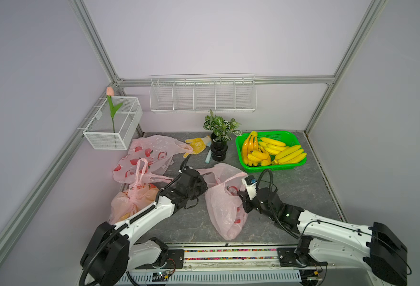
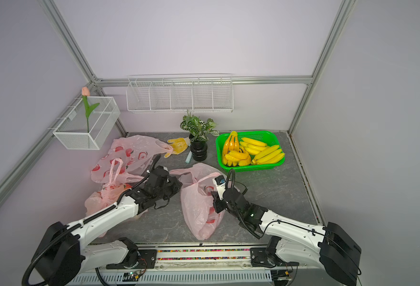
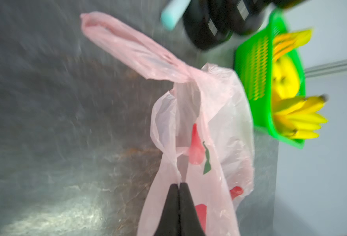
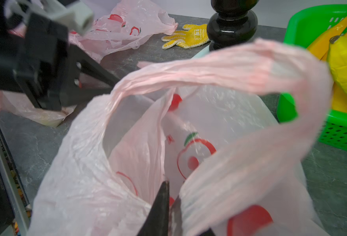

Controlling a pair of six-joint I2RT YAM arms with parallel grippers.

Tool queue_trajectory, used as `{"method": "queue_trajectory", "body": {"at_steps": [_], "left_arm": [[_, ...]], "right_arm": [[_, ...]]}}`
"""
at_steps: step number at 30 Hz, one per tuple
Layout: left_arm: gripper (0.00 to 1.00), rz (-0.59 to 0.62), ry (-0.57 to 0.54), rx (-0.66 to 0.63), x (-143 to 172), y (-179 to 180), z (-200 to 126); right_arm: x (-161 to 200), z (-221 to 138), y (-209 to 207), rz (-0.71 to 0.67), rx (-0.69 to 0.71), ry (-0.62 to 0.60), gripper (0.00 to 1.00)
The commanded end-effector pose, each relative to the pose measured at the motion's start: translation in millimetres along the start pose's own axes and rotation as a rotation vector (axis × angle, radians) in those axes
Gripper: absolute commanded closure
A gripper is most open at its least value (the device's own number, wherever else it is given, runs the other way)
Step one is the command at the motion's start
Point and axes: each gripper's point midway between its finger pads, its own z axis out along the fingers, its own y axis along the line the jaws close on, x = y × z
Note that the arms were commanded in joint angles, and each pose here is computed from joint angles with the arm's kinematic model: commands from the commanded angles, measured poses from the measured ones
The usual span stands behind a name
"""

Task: Place the banana into a plastic bag & tie a knot
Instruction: Pick up the plastic bag at the center of the board, then open the plastic bag.

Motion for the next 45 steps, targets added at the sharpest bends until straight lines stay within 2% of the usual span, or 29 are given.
{"method": "queue_trajectory", "body": {"at_steps": [1, 5, 7, 10, 13, 17, 20, 24, 26, 28, 31, 35, 39, 45], "left_arm": [[1.0, 0.137, -0.245, -0.137, -64.6, 9.5, -48.6], [1.0, 0.256, -0.471, -0.258, -124.0, -1.9, -116.7], [1.0, 0.338, -0.539, -0.233, -140.2, -19.7, -145.0], [1.0, 0.404, -0.557, -0.163, -142.5, -43.3, -158.1], [1.0, 0.54, -0.504, -0.114, -117.1, -73.1, -142.6], [1.0, 0.664, -0.388, -0.037, -57.2, -100.8, -100.5], [1.0, 0.725, -0.278, 0.039, 5.1, -109.8, -61.9], [1.0, 0.745, -0.072, 0.113, 85.8, -110.9, -18.7], [1.0, 0.716, -0.023, 0.133, 107.3, -108.0, -9.2], [1.0, 0.667, -0.011, 0.159, 113.3, -104.5, -8.5], [1.0, 0.558, -0.064, 0.179, 103.3, -97.3, -17.5], [1.0, 0.551, -0.088, 0.234, 99.4, -97.9, -28.8], [1.0, 0.555, -0.062, 0.305, 109.1, -92.7, -34.9], [1.0, 0.576, -0.041, 0.379, 123.5, -75.8, -45.4]], "right_arm": [[-26.8, -2.3, 21.5, -0.003, -0.083, -0.054, 0.68], [-38.6, -1.9, 32.1, -0.004, -0.123, -0.065, 0.4], [-40.9, -4.6, 31.0, 0.005, -0.119, -0.074, 0.25], [-39.1, -12.3, 16.7, 0.03, -0.058, -0.086, 0.1], [-33.8, -23.8, -2.0, 0.078, 0.004, -0.09, 0.02], [-25.0, -36.8, -8.5, 0.15, -0.028, -0.1, 0.01], [-14.7, -37.6, -8.1, 0.222, -0.067, -0.086, 0.02], [5.6, -31.2, -21.2, 0.29, -0.024, -0.036, 0.02], [14.9, -27.6, -30.2, 0.323, 0.006, -0.005, 0.02], [23.2, -23.8, -35.8, 0.357, 0.018, 0.023, 0.02], [32.1, -17.6, -35.7, 0.393, 0.006, 0.054, 0.02], [33.8, -7.7, -24.3, 0.418, -0.054, 0.075, 0.02], [31.5, 6.8, -16.7, 0.438, -0.077, 0.104, 0.02], [27.9, 37.1, 4.3, 0.548, -0.173, 0.136, 0.06]]}}
